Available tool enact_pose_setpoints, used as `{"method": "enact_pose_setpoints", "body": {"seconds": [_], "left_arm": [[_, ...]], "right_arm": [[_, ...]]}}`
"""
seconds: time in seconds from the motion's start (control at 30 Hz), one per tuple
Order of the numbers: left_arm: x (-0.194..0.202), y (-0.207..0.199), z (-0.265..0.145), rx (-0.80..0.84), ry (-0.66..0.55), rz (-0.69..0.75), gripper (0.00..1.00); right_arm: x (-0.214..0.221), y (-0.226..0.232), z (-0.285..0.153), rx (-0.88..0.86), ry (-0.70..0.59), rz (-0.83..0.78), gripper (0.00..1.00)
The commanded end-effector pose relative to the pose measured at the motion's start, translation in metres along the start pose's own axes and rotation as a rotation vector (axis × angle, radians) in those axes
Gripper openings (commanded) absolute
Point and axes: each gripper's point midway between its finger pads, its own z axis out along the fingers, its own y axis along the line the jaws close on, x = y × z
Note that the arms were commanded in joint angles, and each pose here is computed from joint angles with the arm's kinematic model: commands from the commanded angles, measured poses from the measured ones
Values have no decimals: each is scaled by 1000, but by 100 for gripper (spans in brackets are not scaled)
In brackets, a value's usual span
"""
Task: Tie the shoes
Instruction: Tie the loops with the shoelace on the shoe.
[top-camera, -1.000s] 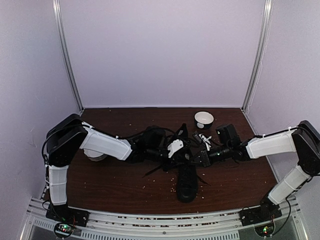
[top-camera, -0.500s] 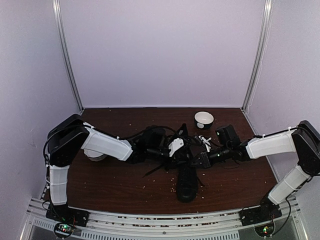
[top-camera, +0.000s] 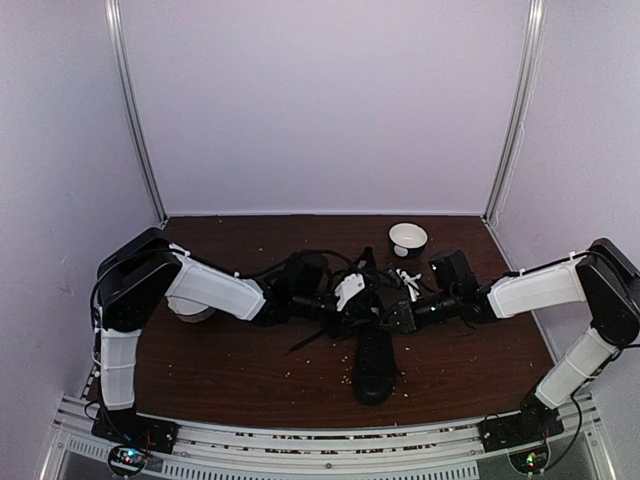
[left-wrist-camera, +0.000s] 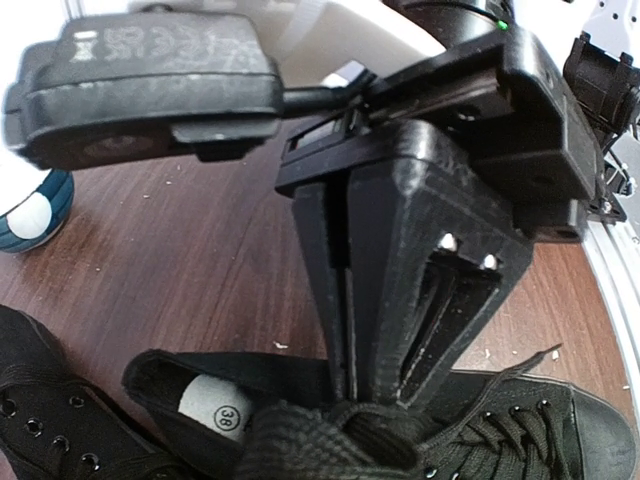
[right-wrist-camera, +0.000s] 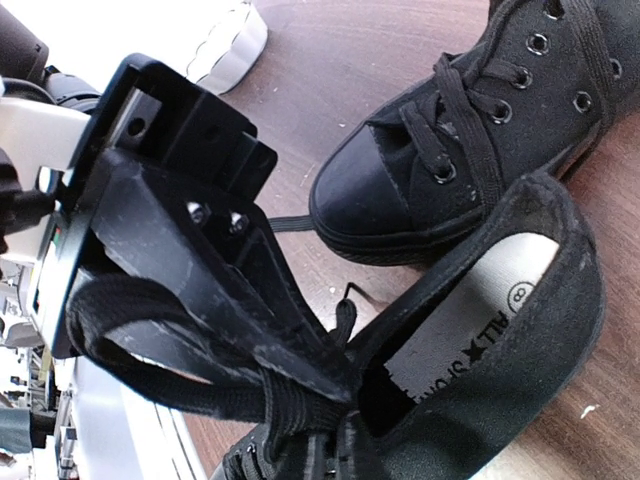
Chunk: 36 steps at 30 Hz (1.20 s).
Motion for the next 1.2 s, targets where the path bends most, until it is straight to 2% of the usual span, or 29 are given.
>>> {"method": "enact_pose_setpoints", "body": {"seconds": [0.0, 0.4, 0.57, 0.8, 0.93, 1.03, 1.17], "left_arm": [[-27, -12, 4, 61, -89, 38, 0], [-26, -7, 0, 19, -71, 59, 0], [-25, -6, 0, 9, -65, 57, 1], [-28, -4, -7, -18, -61, 68, 15], [-32, -2, -15, -51, -53, 98, 37], [-39, -1, -24, -79, -61, 128, 48], [-48, -4, -32, -98, -71, 171, 54]], "right_arm": [[-22, -4, -2, 52, -88, -22, 0], [-10, -18, -21, 165, -85, -19, 0], [-6, -16, -24, 154, -84, -18, 0], [-2, -10, -25, 132, -55, -30, 0], [2, -8, -25, 123, -29, -33, 0], [4, -6, -25, 113, -8, -36, 0], [6, -4, -25, 108, 5, -37, 0]]}}
